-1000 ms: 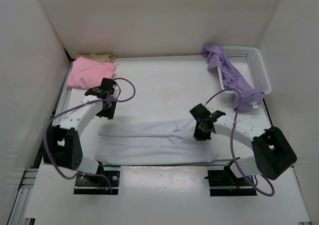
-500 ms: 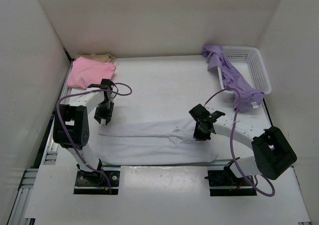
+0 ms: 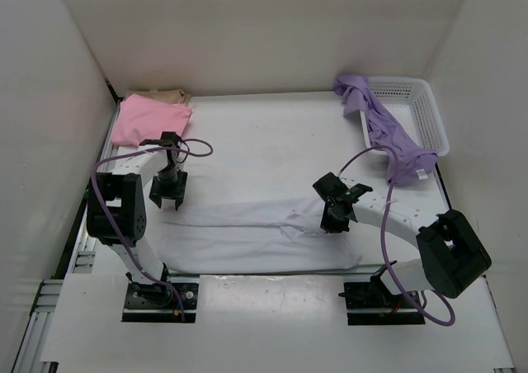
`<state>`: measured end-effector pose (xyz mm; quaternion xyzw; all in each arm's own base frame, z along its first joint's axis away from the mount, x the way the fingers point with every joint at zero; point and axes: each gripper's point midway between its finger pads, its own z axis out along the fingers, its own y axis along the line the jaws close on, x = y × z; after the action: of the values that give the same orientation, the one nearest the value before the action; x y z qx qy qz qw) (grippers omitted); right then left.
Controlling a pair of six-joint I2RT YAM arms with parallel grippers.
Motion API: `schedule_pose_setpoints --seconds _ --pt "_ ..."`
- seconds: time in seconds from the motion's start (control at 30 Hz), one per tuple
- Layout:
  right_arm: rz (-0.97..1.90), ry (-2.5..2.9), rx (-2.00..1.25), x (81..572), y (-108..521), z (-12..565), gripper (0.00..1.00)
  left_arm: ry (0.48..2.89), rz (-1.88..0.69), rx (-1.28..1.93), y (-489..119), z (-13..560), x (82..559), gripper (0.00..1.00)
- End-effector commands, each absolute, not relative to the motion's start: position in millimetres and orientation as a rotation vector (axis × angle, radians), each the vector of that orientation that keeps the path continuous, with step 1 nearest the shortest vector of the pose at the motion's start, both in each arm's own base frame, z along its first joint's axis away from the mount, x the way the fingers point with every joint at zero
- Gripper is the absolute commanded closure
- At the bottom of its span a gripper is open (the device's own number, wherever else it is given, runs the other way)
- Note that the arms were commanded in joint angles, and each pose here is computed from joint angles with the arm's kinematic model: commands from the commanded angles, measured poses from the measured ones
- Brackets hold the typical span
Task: Fold and stack the t-shirts
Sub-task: Fold the other side of the tshirt into a rectangle
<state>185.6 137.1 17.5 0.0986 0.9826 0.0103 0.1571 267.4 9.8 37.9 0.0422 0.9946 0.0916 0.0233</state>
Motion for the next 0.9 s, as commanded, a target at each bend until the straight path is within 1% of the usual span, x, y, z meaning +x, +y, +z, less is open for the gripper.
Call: schedule_pose_setpoints --seconds 0.0,0.03,0.07,0.17,0.2,0.23,0.3,0.33,0.43,0.53,0.6,0.73,0.77,0.83,0.87 --pt "-0.051 2.811 0.278 181.3 125.2 14.3 1.0 3.036 0.191 0.11 0.9 46.8 278.0 0.36" --pt "-0.051 2.811 0.278 181.3 125.2 14.3 1.0 3.049 0.171 0.112 -1.5 43.8 277.1 0.34" --pt "-0.051 2.811 0.278 181.3 125.2 14.3 1.0 3.051 0.134 0.114 -5.7 43.3 276.8 0.37" --pt "-0.062 2.804 0.279 181.3 122.8 16.0 1.0 3.096 0.102 0.119 -9.3 32.6 270.9 0.49" --pt "-0.062 2.804 0.279 181.3 122.8 16.0 1.0 3.111 0.104 0.121 -9.3 28.7 269.6 0.56" --pt "-0.062 2.804 0.279 181.3 122.8 16.0 1.0 3.113 0.09 0.107 -8.4 28.6 269.5 0.6" --pt "-0.062 2.804 0.279 181.3 122.8 16.0 1.0 3.113 0.089 0.106 -8.4 28.6 269.5 0.78" --pt "-0.062 2.804 0.279 181.3 122.8 16.0 1.0 3.104 0.089 0.106 -8.4 30.8 270.3 0.9" --pt "-0.062 2.804 0.279 181.3 122.8 16.0 1.0 3.05 0.101 0.101 -7.0 44.2 276.9 0.9" --pt "-0.06 2.805 0.266 180.2 124.5 16.0 1.0 2.973 0.172 0.118 -3.6 63.3 281.6 0.9" --pt "-0.069 2.811 0.265 179.5 123.9 14.2 1.0 2.933 0.2 0.126 -2.0 68.4 276.3 0.88" --pt "-0.078 2.818 0.264 176.9 121.9 11.9 1.0 2.959 0.221 0.142 0.1 63.5 252.7 0.86" --pt "-0.078 2.818 0.264 176.9 121.9 11.9 1.0 3.008 0.229 0.15 1.8 54.6 237.7 0.86" --pt "-0.078 2.818 0.264 176.9 121.9 11.9 1.0 3.037 0.182 0.157 -2.5 50.1 223.4 0.8" --pt "-0.078 2.818 0.264 176.9 121.9 11.9 1.0 3.051 0.184 0.159 -1.8 49.0 216.3 0.8"
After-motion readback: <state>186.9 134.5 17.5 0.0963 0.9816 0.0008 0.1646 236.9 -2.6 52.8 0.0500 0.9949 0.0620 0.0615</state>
